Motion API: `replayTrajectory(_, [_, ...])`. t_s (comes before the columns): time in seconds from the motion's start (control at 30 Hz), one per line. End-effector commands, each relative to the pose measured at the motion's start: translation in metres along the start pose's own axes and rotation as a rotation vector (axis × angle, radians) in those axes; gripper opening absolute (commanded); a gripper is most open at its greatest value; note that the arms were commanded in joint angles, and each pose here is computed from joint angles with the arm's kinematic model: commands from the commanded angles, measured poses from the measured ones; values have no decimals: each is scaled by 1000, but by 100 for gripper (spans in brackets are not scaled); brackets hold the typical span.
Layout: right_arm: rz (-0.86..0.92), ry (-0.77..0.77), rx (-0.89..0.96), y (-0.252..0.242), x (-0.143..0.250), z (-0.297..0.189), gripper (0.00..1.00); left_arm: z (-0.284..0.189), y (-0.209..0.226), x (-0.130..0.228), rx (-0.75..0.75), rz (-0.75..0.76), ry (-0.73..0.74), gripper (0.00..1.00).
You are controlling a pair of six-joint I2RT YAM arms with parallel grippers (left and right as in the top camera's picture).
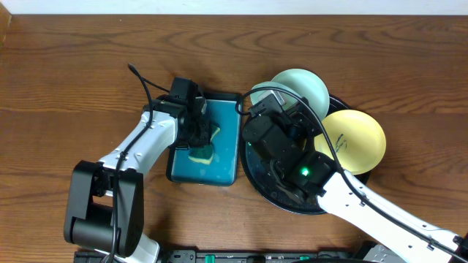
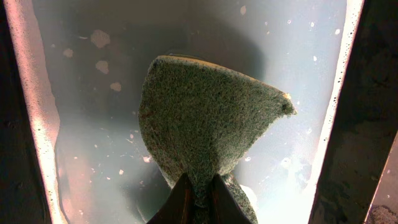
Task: Clean dirty plates on tray and stack at the side
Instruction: 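Lift the cleaned mint plate with the right gripper off the black tray, then carry the mint plate right and set it on the table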
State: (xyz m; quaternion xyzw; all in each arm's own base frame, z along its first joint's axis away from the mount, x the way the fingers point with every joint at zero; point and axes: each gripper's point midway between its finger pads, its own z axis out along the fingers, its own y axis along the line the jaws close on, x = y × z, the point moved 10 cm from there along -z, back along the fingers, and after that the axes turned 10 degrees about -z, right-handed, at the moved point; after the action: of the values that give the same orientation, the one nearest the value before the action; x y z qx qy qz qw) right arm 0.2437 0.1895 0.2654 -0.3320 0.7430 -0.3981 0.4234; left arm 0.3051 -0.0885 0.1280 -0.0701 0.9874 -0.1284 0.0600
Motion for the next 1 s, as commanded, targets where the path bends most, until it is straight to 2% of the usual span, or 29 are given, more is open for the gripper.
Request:
replayTrajectory(0.0, [-4,-5,46,-11,-6,-7,1,1,3,1,-10,3,6,7])
replayTrajectory(0.13, [87,-4,41,-11,-5,-5,1,1,3,1,-10,3,6,8])
replayTrajectory(0.27, [298,13,-129,-2,4,6,1,1,3,1,-10,3,6,8])
replayTrajectory(0.4, [520,108,-316,5,19,23,1,1,3,1,-9,3,4,8])
replayTrajectory(0.43, [621,162,-373,3,27,33,1,1,3,1,-9,4,3,8])
replayTrajectory(0.63, [856,281,-519,-12,53,69,1,1,3,1,-10,3,7,8])
replayTrajectory(0.83, [1058,378,-574,-42,98,108,1,1,3,1,-10,3,6,7])
replayTrajectory(0.97, [1297,467,-533,-76,157,134,1,1,3,1,-10,3,7,7])
